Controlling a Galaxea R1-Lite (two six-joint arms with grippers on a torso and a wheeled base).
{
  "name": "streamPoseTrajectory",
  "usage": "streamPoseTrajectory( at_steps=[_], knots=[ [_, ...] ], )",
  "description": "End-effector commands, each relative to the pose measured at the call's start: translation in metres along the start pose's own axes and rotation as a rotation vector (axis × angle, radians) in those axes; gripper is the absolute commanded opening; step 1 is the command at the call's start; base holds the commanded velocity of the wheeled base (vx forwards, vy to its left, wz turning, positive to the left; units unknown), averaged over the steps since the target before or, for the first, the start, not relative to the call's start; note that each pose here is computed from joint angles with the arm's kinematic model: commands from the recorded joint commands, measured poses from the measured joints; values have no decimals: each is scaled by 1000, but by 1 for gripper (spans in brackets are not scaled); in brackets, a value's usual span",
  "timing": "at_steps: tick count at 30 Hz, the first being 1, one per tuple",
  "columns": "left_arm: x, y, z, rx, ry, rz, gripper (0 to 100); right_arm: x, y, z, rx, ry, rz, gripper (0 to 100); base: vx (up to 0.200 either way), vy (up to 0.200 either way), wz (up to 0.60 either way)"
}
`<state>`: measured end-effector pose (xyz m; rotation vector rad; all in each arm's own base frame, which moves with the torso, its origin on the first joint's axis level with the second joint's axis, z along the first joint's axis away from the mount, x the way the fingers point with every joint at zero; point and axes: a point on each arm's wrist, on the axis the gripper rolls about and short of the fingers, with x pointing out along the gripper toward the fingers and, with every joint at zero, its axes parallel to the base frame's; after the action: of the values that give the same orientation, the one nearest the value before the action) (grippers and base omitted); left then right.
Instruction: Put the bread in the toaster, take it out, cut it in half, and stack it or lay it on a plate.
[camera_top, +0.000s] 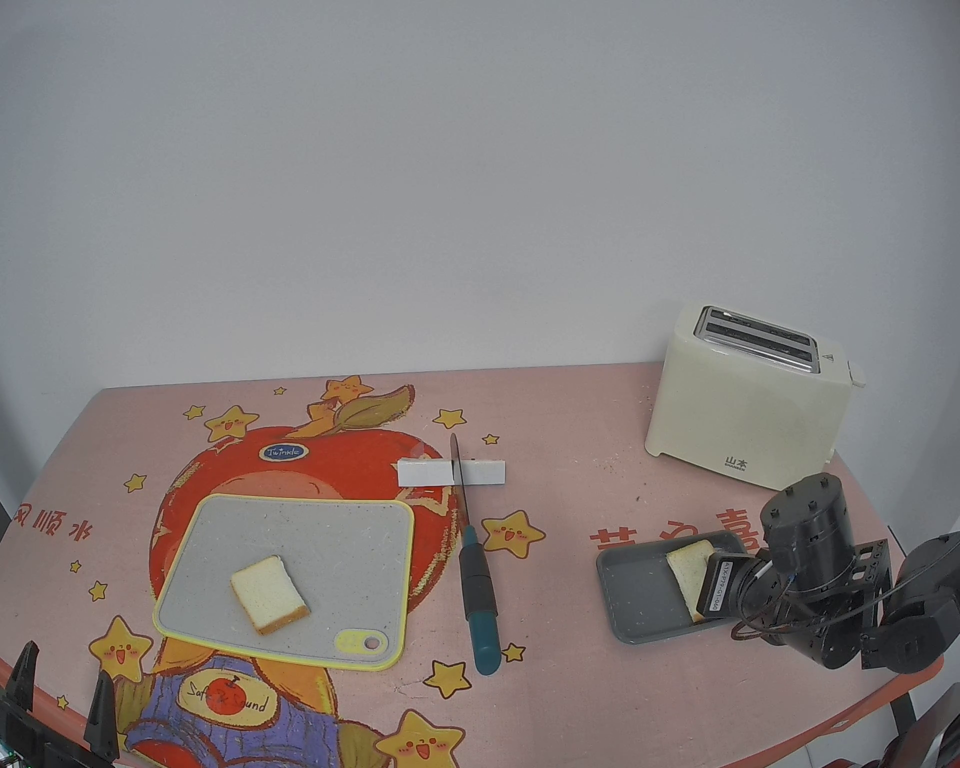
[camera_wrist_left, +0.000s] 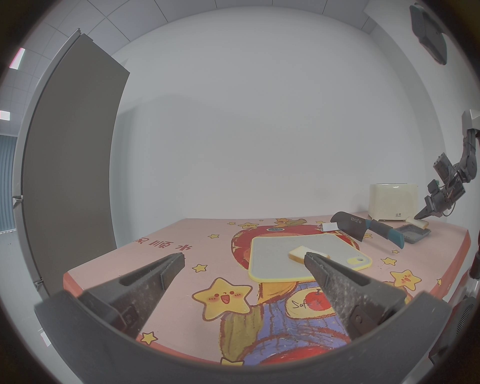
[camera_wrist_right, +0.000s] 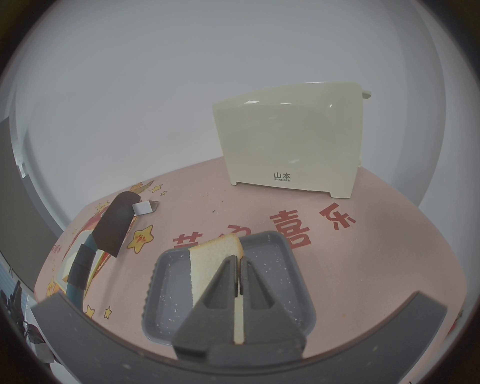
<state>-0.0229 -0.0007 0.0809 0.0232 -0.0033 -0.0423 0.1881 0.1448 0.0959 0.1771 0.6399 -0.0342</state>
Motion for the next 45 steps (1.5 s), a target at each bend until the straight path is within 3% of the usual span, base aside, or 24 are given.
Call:
streamPoseTrajectory(
  at_steps=[1,28,29,45],
  knots=[
    [1,0,-5,-1,18,-1,100,1,1,-1,-5,3,0,0,0,0,0],
    [1,0,-5,-1,18,-1,100,-4,8,-2,-17,-8,27,0,0,0,0],
    [1,0,-5,-1,18,-1,100,-4,9,-1,-15,-9,30,100,0,0,0],
    [1,0,-5,-1,18,1,100,-9,11,-1,-16,-17,50,100,0,0,0]
  ],
)
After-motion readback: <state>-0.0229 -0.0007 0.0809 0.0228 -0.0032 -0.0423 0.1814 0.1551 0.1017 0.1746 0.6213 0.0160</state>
